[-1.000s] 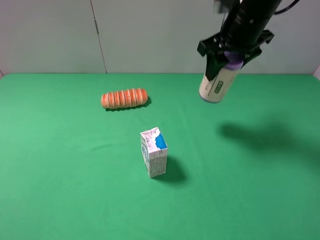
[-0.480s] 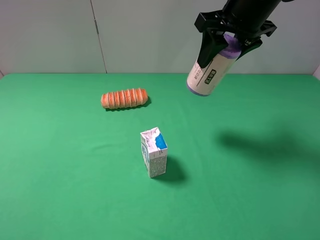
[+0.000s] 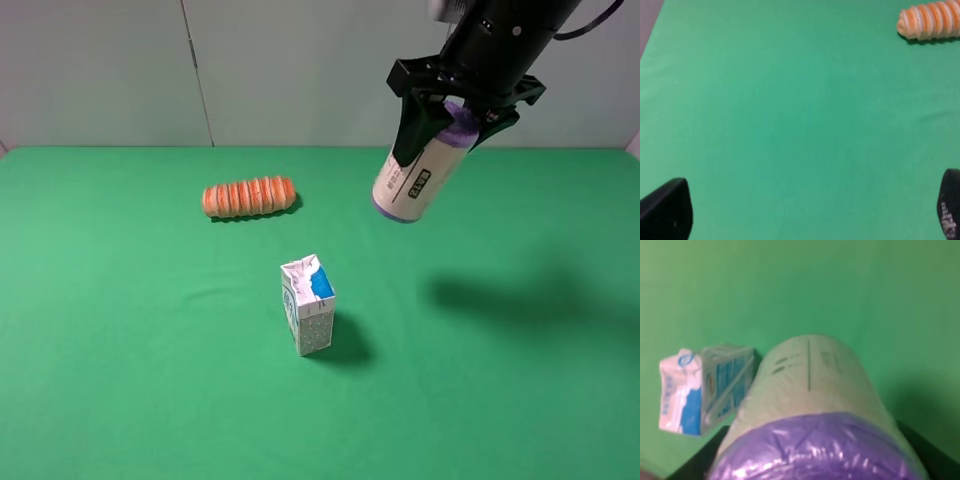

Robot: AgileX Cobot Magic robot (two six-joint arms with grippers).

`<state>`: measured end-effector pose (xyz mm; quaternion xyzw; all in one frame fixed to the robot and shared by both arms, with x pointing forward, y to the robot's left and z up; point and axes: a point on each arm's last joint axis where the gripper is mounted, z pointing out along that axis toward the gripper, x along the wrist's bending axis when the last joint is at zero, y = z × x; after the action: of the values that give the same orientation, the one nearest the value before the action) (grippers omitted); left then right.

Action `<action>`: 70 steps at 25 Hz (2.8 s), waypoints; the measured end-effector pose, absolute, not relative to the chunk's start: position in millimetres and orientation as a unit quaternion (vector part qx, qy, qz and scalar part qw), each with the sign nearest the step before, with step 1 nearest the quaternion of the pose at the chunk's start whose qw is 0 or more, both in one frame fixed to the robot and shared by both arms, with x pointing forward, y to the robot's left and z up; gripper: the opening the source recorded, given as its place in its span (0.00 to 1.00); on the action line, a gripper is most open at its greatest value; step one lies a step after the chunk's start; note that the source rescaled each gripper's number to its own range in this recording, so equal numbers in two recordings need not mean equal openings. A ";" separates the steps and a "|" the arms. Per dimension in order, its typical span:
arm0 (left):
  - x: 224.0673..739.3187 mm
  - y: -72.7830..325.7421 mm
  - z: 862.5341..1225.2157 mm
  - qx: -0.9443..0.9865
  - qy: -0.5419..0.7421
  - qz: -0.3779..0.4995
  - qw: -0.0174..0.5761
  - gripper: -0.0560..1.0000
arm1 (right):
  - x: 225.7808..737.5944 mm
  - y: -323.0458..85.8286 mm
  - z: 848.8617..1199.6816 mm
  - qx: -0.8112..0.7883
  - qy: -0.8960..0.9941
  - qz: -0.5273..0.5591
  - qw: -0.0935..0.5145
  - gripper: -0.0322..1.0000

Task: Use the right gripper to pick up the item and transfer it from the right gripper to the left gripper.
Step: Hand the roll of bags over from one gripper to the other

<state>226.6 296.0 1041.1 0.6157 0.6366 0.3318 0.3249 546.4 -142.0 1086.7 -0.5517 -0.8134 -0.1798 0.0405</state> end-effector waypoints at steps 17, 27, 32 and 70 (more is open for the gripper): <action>226.6 296.0 1041.1 0.616 0.637 0.332 0.325 0.94 | 526.3 -143.1 1081.9 -0.485 -0.843 -0.228 0.044 0.08; 235.4 289.1 1042.2 0.642 0.626 0.290 0.333 0.94 | 511.5 -140.1 1067.4 -0.406 -0.870 -0.275 0.053 0.08; 251.4 281.3 1046.8 0.699 0.584 0.249 0.330 0.94 | 507.9 -134.7 1073.7 -0.362 -0.876 -0.314 0.061 0.08; 376.2 206.4 1032.3 0.874 0.248 0.067 0.413 0.88 | 481.2 -125.9 1104.4 -0.272 -0.869 -0.395 0.121 0.08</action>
<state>376.2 206.4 1032.3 0.8740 0.2476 0.0671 0.4128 481.2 -125.9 1104.4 -0.2716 -0.8693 -0.3948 0.1212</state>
